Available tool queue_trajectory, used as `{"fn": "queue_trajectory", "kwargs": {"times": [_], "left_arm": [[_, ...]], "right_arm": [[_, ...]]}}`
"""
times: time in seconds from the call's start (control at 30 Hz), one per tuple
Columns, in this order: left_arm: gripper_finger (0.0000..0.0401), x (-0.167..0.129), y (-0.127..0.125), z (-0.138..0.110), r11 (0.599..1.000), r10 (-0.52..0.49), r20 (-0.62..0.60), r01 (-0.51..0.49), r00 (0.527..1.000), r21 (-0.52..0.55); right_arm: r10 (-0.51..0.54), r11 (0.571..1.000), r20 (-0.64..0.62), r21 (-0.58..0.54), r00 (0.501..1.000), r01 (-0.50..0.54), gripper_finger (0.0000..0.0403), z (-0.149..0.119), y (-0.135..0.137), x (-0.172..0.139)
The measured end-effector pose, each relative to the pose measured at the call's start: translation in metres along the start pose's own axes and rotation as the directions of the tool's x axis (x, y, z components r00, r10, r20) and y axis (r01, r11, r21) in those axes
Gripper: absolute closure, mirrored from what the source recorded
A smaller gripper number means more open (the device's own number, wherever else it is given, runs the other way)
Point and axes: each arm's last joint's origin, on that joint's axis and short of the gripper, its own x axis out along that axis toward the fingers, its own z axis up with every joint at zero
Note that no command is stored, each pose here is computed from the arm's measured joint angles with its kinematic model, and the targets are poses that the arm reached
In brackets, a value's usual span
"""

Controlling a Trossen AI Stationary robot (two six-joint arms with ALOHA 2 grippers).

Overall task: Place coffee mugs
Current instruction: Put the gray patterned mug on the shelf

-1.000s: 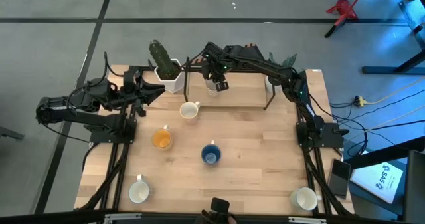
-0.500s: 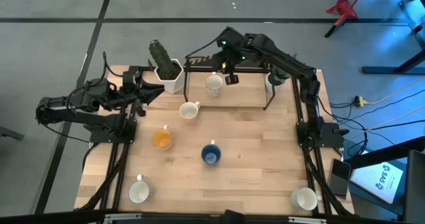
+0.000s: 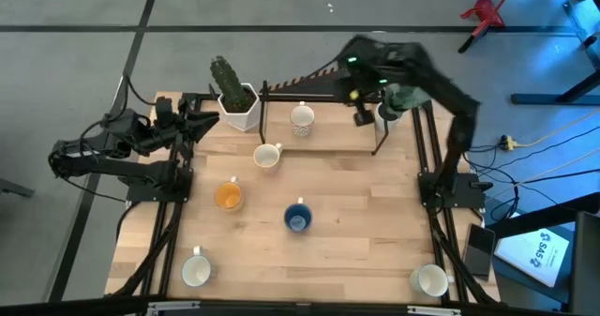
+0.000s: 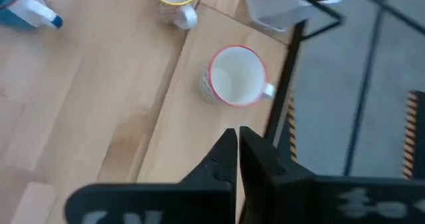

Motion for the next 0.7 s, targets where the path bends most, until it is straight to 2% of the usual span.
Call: {"fn": "queue_trajectory", "kwargs": {"times": [0.1,0.23,0.3,0.37,0.47,0.6,0.7], "left_arm": [[0.0321,-0.003,0.001,0.002,1.000,0.022,0.021,-0.022,1.000,0.005],[0.0321,-0.004,0.001,0.003,1.000,0.021,0.025,-0.021,0.999,0.011],[0.0321,-0.004,0.001,0.003,1.000,0.021,0.025,-0.021,0.999,0.012],[0.0321,-0.004,0.001,0.003,1.000,0.022,0.026,-0.022,0.999,0.012],[0.0321,-0.004,0.002,0.003,0.999,0.042,0.033,-0.042,0.999,0.011],[0.0321,-0.004,0.003,0.003,0.998,0.062,0.041,-0.063,0.997,0.011],[0.0321,-0.004,0.003,0.003,0.997,0.078,0.048,-0.079,0.996,0.013]], "right_arm": [[-0.047,0.999,0.041,0.025,0.998,0.046,0.0401,-0.009,0.011,-0.025],[-0.067,0.995,0.053,0.074,0.996,0.063,0.0402,-0.036,0.038,-0.029],[-0.127,0.986,0.093,0.124,0.987,0.115,0.0402,-0.052,0.050,-0.009],[-0.197,0.967,0.186,0.199,0.963,0.160,0.0402,-0.064,0.059,0.022],[-0.234,0.946,0.331,0.295,0.914,0.136,0.0403,-0.072,0.073,0.073],[-0.316,0.902,0.320,0.394,0.893,0.178,0.0403,-0.081,0.089,0.127],[-0.360,0.869,0.288,0.448,0.887,0.208,0.0403,-0.088,0.090,0.151]]}}
